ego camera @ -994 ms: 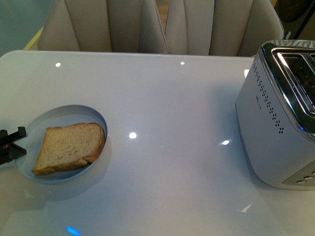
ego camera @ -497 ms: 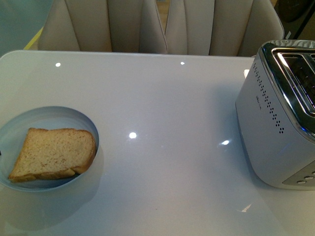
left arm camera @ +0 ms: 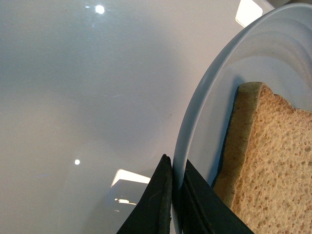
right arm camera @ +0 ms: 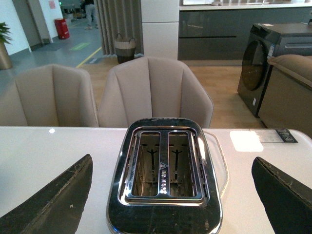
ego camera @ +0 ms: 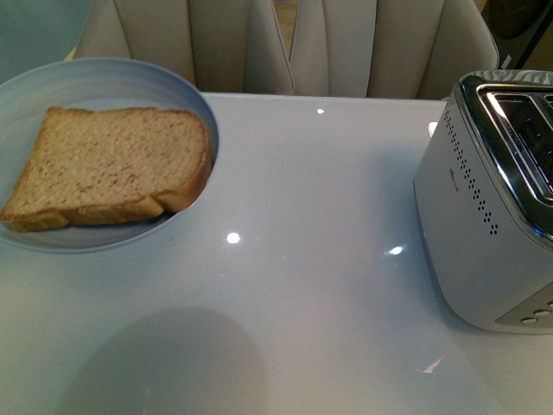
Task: Left arm holds plate, right arm toasts bread
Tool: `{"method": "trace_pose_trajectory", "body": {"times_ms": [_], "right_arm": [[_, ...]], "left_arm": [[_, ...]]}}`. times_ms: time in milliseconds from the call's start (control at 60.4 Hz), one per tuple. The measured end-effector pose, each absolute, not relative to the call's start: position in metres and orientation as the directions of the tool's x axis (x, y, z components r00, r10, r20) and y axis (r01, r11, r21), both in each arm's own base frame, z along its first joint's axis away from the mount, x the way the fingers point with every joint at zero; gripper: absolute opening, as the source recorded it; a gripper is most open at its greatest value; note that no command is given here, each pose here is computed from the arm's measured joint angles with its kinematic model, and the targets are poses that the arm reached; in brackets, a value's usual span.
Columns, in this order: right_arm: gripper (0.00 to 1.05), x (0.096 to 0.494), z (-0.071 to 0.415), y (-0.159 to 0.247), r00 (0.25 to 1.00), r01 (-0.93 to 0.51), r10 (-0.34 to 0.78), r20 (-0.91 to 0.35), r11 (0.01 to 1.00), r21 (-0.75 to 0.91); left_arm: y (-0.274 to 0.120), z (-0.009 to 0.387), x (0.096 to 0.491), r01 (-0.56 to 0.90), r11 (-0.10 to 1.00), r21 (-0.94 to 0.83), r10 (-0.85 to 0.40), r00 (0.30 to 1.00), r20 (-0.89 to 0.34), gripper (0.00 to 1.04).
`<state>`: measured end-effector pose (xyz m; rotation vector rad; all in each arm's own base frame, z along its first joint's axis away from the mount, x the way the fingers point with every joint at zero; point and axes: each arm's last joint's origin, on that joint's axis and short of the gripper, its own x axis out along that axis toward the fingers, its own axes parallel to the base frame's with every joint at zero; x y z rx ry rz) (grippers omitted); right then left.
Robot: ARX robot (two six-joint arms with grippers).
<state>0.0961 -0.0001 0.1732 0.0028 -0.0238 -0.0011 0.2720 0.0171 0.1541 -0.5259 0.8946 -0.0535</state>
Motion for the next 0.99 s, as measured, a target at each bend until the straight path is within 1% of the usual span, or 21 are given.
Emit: {"method": "trace_pose_trajectory", "body": {"times_ms": [232,464,812,994], "right_arm": [[0.96,0.096,0.173,0.0,1.0,0.001,-0.001,0.024,1.0,0.003],[0.96,0.096,0.173,0.0,1.0,0.001,-0.001,0.024,1.0,0.003],[0.96,0.096,0.173,0.0,1.0,0.001,-0.001,0.024,1.0,0.003],[0.96,0.096,0.173,0.0,1.0,0.001,-0.001,0.024,1.0,0.003]], "left_arm": [[-0.022,0.178,0.278,-0.092,0.879,-0.468,-0.309,0.637,-0.706,0.03],[-0.061,0.197,0.275,-0.023,0.87,-0.493,-0.369,0.634,-0.68,0.03],[-0.111,0.214,0.263,0.014,0.834,-0.552,-0.448,0.603,-0.66,0.03],[-0.13,0.224,0.259,0.031,0.825,-0.565,-0.469,0.596,-0.652,0.03]]}}
